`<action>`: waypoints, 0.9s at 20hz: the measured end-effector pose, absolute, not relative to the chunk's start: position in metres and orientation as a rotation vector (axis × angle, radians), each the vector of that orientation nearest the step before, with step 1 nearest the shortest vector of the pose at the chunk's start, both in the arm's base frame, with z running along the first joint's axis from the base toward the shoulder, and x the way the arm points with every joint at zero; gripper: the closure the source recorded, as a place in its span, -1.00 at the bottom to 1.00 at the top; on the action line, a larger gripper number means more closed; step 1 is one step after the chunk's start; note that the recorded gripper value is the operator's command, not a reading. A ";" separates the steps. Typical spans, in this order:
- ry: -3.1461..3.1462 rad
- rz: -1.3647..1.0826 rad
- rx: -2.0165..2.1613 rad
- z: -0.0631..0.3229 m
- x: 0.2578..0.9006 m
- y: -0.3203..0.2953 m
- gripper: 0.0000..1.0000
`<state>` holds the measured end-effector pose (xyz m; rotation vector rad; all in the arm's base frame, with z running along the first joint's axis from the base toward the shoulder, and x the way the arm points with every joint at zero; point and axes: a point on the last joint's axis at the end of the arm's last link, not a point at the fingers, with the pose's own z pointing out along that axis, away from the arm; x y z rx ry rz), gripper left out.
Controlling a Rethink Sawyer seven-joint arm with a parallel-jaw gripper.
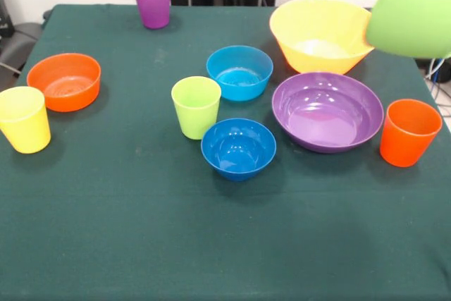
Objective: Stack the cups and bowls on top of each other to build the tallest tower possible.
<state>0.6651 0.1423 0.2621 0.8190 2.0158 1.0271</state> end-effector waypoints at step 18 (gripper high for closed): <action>1.734 1.618 0.507 0.216 0.596 0.146 1.00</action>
